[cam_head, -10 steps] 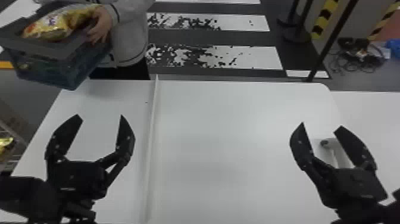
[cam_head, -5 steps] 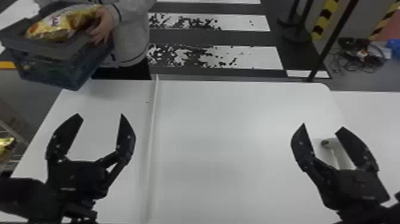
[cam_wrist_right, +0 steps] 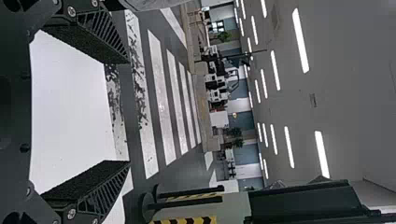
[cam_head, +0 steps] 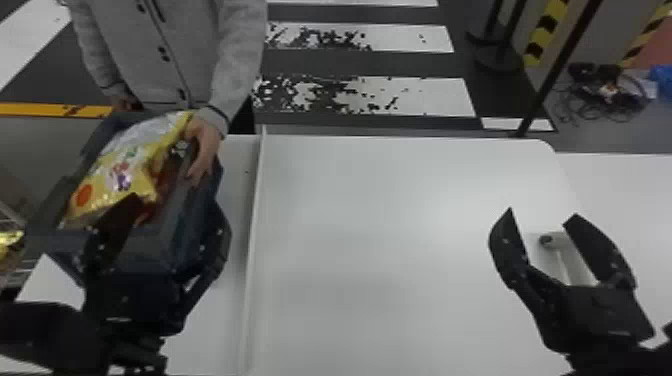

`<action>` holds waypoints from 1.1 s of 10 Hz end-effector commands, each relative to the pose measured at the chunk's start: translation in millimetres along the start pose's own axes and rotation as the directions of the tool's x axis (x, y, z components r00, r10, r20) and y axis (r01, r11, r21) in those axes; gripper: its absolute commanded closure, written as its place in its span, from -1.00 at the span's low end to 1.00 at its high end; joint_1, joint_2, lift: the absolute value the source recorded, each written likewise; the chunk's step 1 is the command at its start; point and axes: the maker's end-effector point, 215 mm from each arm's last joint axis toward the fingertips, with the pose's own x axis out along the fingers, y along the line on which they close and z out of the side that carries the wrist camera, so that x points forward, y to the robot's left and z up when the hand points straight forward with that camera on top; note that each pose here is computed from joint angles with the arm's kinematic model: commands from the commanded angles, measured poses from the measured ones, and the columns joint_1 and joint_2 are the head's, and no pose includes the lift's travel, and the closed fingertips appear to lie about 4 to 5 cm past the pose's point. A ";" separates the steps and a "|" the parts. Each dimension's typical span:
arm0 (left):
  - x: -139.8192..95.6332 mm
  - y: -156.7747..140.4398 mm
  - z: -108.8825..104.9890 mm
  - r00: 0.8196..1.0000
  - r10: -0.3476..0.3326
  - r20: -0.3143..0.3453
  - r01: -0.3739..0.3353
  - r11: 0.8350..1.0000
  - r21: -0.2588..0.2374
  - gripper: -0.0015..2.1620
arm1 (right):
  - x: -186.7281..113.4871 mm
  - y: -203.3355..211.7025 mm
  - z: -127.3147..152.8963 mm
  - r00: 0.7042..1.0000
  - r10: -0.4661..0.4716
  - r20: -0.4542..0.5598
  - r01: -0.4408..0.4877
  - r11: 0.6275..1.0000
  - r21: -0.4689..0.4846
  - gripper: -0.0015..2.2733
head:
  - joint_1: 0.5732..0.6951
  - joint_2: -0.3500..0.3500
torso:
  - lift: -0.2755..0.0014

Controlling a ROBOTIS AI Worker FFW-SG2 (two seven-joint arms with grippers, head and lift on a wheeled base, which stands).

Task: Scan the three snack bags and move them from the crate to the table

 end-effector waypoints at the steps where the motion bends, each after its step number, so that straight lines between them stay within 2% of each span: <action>1: 0.4 -0.7 -3.3 1.000 -0.001 -0.003 0.001 1.000 -0.001 -0.93 | -0.1 -0.3 -1.1 1.000 -0.001 -0.002 0.001 1.000 0.000 -0.89 | 1.00 -0.01 | 0.54; 9: 8.6 5.3 -3.8 1.000 0.010 0.005 -0.010 1.000 -0.004 -0.93 | 2.5 -1.7 -3.7 1.000 -0.003 -0.004 0.003 1.000 -0.001 -0.89 | 1.00 -0.02 | 0.54; 10: 12.4 12.5 -2.3 0.999 0.036 0.005 -0.036 0.999 0.006 -0.93 | 3.1 -2.3 -5.9 1.000 -0.003 -0.008 0.003 1.000 -0.002 -0.89 | 1.00 0.00 | 0.54; 11: 16.8 20.6 -10.1 0.997 0.076 -0.032 -0.075 0.996 0.045 -0.93 | 4.2 -3.0 -7.5 1.000 -0.004 -0.009 0.004 1.000 -0.001 -0.89 | 1.00 0.01 | 0.54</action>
